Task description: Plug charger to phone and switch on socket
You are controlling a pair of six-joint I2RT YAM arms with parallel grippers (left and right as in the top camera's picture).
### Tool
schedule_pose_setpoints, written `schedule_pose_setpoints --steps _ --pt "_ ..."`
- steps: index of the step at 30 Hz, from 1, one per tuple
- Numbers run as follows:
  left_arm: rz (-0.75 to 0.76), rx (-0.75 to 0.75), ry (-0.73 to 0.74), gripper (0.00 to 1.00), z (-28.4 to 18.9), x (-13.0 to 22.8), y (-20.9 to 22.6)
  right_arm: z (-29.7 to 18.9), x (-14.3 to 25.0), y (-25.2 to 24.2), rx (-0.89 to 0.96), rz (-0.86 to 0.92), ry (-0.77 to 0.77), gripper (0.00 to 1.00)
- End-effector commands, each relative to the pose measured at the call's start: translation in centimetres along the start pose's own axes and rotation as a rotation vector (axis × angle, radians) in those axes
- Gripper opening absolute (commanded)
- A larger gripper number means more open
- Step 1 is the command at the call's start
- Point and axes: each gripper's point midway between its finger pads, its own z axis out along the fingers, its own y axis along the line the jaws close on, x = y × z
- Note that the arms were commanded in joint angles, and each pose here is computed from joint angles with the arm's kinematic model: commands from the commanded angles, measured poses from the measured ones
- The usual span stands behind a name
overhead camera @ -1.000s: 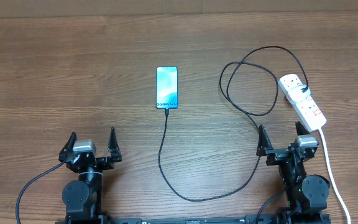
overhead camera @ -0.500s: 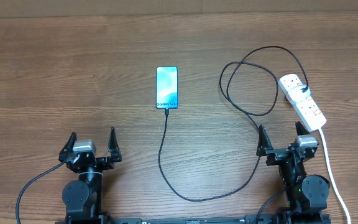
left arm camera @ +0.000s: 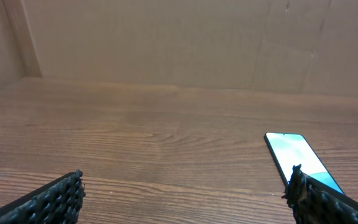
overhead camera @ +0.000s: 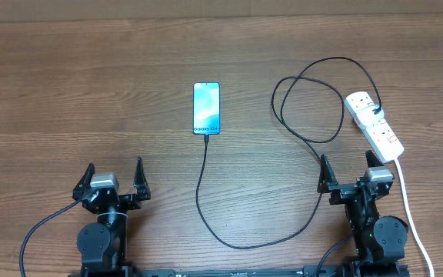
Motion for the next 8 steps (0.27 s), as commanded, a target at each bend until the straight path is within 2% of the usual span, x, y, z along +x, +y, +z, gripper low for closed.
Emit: schedule_pose_setpoints --steps 1,8 --pt "0.007 0.008 -0.005 1.0 0.02 0.18 -0.09 0.01 0.14 -0.09 0.007 -0.005 -0.005 1.0" --pt "0.007 0.008 -0.005 1.0 0.02 0.18 -0.09 0.01 0.14 -0.09 0.007 -0.005 -0.005 1.0"
